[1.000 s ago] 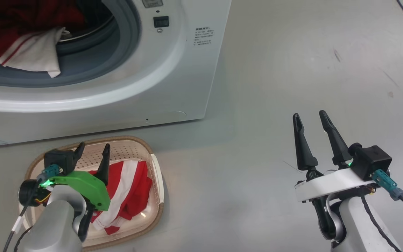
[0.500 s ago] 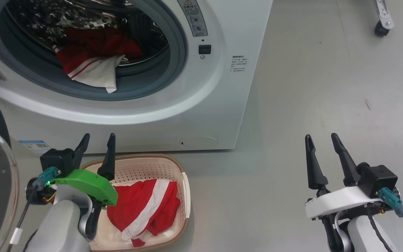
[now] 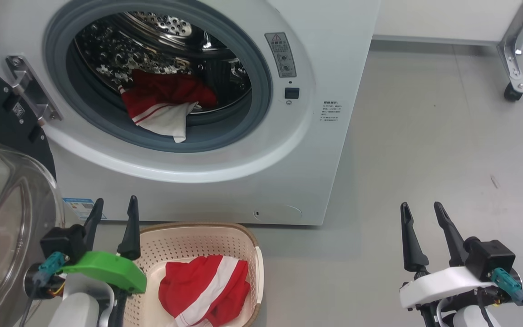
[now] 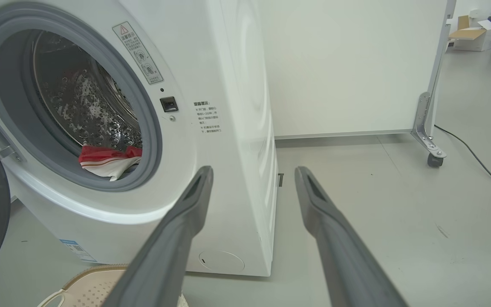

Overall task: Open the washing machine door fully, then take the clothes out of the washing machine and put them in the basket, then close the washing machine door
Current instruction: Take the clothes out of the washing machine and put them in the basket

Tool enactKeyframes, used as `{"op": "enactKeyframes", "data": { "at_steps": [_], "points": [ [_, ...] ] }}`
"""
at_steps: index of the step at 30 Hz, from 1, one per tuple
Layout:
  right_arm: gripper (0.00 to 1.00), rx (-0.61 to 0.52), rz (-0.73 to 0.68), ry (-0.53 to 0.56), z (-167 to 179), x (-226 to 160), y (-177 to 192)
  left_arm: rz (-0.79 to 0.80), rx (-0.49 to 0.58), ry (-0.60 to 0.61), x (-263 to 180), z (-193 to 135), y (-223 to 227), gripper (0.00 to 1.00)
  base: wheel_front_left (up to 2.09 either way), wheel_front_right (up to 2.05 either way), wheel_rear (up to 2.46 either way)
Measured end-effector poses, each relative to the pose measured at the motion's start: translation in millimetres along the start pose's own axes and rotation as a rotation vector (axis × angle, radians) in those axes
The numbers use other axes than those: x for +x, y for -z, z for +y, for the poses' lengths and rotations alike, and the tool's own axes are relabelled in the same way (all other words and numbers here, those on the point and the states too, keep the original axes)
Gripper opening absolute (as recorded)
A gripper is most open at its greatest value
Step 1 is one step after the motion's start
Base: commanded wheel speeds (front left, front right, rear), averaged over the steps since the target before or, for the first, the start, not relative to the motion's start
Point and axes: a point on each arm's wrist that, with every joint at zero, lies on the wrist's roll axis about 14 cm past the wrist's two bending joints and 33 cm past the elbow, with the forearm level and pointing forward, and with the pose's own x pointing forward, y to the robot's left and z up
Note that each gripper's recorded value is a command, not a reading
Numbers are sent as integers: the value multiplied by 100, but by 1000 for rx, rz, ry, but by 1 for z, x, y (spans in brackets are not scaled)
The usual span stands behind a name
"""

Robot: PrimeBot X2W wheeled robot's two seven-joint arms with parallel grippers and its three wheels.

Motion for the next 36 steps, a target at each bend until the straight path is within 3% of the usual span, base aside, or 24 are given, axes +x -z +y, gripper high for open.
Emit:
{"op": "enactKeyframes", "data": {
  "at_steps": [11, 36],
  "points": [
    [100, 3, -12, -10, 4, -9, -3, -8, 55, 30, -19, -9, 1, 100, 0, 0, 0],
    [100, 12, -20, 0, 1, -11, -5, -17, 48, 48, -25, -18, 4, 100, 0, 0, 0]
  ]
}}
